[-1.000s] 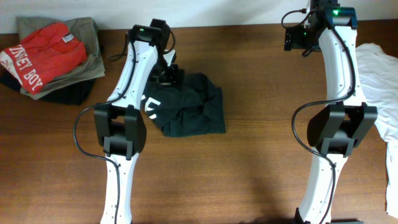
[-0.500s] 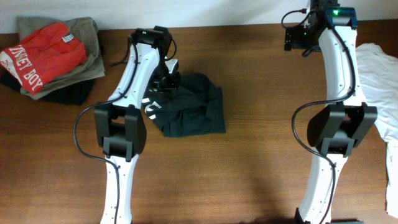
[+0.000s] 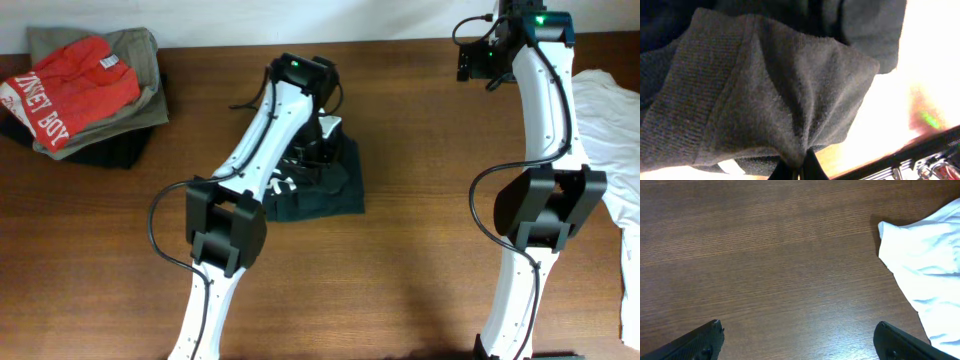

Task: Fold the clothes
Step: 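Tuck and adjust the folded bundle with the left gripper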

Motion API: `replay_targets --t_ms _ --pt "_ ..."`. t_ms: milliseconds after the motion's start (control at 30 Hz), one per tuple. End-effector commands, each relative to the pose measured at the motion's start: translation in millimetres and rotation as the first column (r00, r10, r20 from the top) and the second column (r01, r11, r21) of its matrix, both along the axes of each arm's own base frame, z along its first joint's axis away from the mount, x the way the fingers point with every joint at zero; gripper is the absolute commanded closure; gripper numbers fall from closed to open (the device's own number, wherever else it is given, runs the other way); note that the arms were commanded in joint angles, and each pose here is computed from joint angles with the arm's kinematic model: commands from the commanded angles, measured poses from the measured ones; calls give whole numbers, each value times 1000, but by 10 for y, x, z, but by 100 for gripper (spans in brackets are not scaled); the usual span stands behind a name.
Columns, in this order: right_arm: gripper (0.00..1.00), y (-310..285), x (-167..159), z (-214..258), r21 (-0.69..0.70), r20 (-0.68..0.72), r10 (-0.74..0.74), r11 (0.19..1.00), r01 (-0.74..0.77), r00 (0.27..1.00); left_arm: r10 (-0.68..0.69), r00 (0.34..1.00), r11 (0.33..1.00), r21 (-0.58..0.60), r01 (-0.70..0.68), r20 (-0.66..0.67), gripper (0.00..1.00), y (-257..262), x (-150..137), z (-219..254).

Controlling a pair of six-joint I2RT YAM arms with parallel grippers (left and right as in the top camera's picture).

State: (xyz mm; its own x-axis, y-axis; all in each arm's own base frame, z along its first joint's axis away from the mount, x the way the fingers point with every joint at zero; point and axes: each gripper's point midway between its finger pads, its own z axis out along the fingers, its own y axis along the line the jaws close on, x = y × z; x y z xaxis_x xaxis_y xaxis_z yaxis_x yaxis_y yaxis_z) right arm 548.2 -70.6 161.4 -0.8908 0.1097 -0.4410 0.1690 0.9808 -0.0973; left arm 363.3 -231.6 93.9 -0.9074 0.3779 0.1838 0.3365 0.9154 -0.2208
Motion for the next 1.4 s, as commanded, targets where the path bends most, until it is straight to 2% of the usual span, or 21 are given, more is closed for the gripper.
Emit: replay_targets --t_ms 0,67,100,167,200,233,300,367,433,567,633,700,833,900,967,1100,1167,1200,1367 --pt "1 7 11 193 -10 42 -3 1000 4 999 -11 997 998 -67 16 74 80 -117 -46 396" --pt "1 7 10 192 -10 41 -4 1000 4 999 -17 997 997 -68 22 76 71 -135 -69 416" --pt "1 7 10 192 -10 41 -3 1000 4 999 -18 997 998 -64 22 69 58 -127 -82 397" --pt "1 7 10 192 -10 41 -3 1000 4 999 -20 997 999 -31 22 70 49 -60 -73 352" --pt "1 7 11 193 -10 42 -3 1000 4 999 -21 995 1000 21 19 98 50 54 -10 335" --pt "1 7 11 193 -10 42 -3 1000 4 999 -9 993 999 52 3 120 55 155 52 347" --pt "1 7 11 193 -10 42 -3 1000 4 999 69 982 992 95 -87 177 57 411 244 406" --pt "1 7 10 192 -10 41 -3 1000 4 999 134 967 986 67 -151 216 57 577 447 412" --pt "1 7 11 193 -10 42 -3 1000 4 999 196 963 977 43 -207 183 55 723 502 351" --pt "1 7 10 192 -10 41 -3 1000 4 999 249 967 968 25 -250 56 28 826 353 147" --pt "1 7 11 193 -10 42 -3 1000 4 999 252 968 968 20 -252 0 19 788 259 -24" --pt "1 7 11 193 -10 42 -4 1000 4 999 260 965 965 -16 -261 -44 21 711 208 -179" --pt "1 7 11 193 -10 42 -3 1000 4 999 266 964 958 -114 -261 22 29 561 433 -249" --pt "1 7 10 192 -10 41 -3 1000 4 999 266 963 957 -132 -257 53 32 539 514 -254" --pt "1 7 11 193 -10 42 -4 1000 4 999 263 963 958 -138 -252 66 42 533 545 -250" --pt "1 7 11 193 -10 42 -3 1000 4 999 261 960 961 -125 -248 100 48 566 601 -128" --pt "1 7 11 193 -10 42 -3 1000 4 999 257 954 964 -109 -243 154 46 611 686 10" --pt "1 7 11 193 -10 42 -4 1000 4 999 258 952 963 -115 -242 163 41 603 709 29" --pt "1 7 10 192 -10 41 -3 1000 4 999 261 952 963 -119 -244 160 39 589 734 -48"
